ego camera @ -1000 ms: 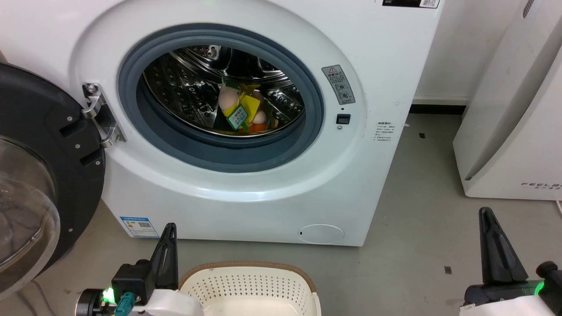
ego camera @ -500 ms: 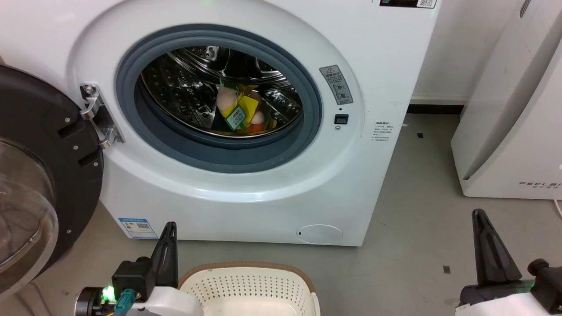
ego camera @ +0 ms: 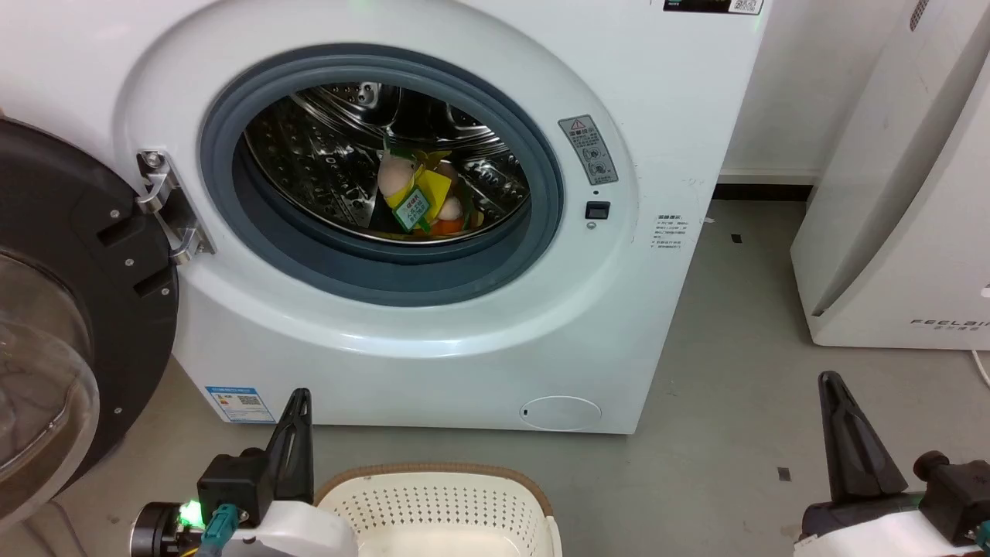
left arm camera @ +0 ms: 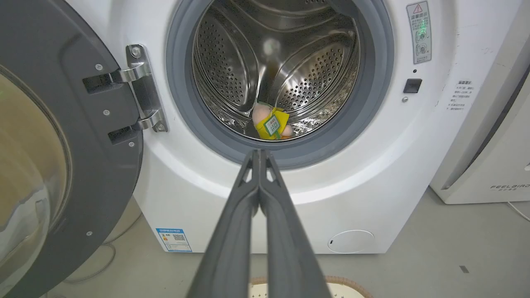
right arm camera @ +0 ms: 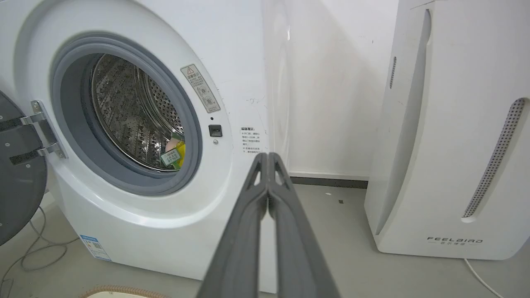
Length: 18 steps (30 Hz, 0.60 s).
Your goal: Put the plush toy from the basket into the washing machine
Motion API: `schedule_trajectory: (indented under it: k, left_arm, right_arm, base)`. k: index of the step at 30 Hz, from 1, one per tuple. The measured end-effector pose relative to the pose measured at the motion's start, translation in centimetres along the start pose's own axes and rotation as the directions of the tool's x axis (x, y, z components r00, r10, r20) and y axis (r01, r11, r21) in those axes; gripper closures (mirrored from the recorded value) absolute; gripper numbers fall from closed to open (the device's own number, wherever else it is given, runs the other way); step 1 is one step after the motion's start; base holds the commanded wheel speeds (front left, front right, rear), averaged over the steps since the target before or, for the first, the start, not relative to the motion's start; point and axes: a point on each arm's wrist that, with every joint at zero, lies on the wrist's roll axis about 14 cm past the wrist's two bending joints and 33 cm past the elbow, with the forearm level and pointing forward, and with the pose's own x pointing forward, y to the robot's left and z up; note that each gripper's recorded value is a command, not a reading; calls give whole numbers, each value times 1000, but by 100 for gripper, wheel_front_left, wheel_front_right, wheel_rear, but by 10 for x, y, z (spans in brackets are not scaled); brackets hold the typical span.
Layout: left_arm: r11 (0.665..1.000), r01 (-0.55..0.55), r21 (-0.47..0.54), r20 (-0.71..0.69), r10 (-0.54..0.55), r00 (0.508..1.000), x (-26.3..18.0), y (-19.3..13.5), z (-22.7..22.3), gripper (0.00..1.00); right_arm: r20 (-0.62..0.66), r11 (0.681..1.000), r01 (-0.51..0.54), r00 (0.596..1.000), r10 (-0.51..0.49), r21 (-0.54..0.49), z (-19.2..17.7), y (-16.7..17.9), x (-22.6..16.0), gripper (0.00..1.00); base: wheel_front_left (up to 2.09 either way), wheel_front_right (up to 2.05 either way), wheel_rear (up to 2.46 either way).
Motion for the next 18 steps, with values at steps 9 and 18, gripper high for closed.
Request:
schedule_trajectory:
  k: [9, 18]
  left_arm:
    - [1000, 4, 1, -5, -4, 1000, 1, -1, 1, 100]
    - [1000, 8, 7, -13, -8, 1000, 2, -2, 2, 100]
  right_arm:
    - [-17, 1000, -6, 1000, 6, -20, -2, 1, 1, 100]
    - [-41, 1000, -9, 999, 8, -26, -6, 2, 1, 100]
  base:
    - [0, 0, 0]
    - [0, 0, 0]
